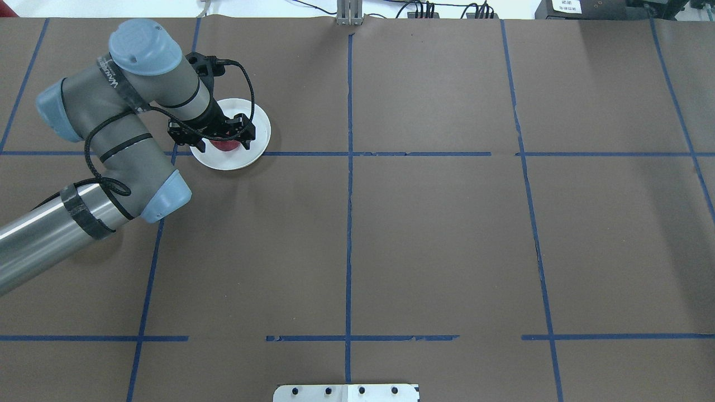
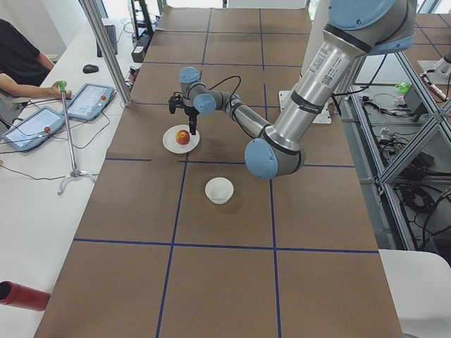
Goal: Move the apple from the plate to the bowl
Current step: 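Lower the left gripper and close it around the apple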
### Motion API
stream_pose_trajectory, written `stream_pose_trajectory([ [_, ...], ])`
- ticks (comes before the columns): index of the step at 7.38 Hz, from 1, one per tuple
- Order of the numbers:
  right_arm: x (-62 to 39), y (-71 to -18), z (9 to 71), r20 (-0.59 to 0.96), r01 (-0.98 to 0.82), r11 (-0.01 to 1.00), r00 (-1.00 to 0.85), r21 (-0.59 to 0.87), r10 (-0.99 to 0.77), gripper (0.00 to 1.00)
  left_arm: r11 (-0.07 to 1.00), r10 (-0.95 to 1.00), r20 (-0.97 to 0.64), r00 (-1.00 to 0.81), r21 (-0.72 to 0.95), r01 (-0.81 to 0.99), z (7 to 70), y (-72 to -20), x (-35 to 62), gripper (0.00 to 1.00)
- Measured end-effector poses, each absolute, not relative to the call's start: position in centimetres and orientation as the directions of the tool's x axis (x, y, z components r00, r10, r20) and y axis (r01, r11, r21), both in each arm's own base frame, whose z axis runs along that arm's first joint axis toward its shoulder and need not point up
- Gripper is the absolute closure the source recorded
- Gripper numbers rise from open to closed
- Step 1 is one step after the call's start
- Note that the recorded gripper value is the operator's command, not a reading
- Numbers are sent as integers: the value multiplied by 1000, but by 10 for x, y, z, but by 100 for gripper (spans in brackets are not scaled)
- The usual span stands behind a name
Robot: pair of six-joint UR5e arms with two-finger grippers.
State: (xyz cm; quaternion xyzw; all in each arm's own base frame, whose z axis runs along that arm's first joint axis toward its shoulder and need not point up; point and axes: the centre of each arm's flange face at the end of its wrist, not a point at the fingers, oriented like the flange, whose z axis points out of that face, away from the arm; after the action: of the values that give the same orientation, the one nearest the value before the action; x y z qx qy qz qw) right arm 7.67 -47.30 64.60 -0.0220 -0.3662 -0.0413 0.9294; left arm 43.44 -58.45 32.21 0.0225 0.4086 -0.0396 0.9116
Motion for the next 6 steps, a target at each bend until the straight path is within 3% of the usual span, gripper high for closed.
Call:
stream_pose_trajectory([
  [6,77,-473,646,682,93,996,728,-11,-61,0,990,-101,-728,678,-7,140,350,-632,432,0],
])
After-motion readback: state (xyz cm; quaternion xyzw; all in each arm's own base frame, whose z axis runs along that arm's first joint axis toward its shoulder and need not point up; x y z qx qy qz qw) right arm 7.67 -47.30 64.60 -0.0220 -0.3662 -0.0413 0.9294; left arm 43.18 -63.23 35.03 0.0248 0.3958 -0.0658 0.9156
